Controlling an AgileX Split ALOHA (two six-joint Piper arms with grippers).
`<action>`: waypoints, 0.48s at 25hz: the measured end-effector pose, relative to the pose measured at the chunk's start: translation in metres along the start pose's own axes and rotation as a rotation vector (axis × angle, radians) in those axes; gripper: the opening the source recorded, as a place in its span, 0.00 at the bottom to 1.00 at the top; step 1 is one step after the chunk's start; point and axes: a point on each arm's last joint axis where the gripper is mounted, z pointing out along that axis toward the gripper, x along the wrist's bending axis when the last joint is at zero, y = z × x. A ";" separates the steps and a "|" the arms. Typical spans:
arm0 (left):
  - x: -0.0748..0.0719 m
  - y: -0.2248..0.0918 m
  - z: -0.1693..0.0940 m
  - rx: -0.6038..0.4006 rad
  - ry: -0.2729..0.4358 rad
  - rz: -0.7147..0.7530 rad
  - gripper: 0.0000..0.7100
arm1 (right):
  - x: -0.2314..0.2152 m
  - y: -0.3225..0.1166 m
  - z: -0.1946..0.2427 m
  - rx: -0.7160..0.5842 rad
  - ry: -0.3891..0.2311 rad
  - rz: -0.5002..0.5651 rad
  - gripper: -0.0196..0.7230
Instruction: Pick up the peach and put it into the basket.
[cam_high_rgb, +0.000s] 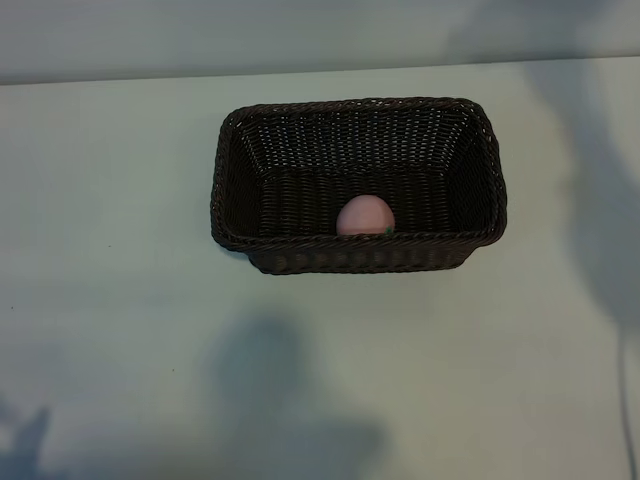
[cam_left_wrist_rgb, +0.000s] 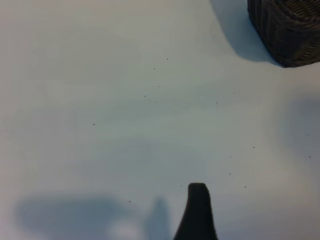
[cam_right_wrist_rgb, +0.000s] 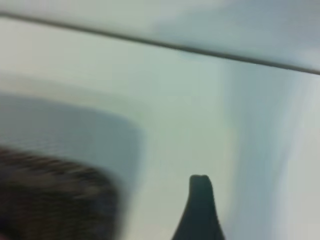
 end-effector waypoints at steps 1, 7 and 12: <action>0.000 0.000 0.000 0.000 0.000 0.000 0.84 | -0.018 -0.001 0.000 0.001 -0.022 0.028 0.78; 0.000 0.000 0.000 0.000 0.000 0.000 0.84 | -0.098 -0.011 -0.005 0.008 -0.119 0.156 0.78; 0.000 0.000 0.000 0.000 0.000 0.000 0.84 | -0.109 -0.026 -0.020 0.025 -0.118 0.182 0.78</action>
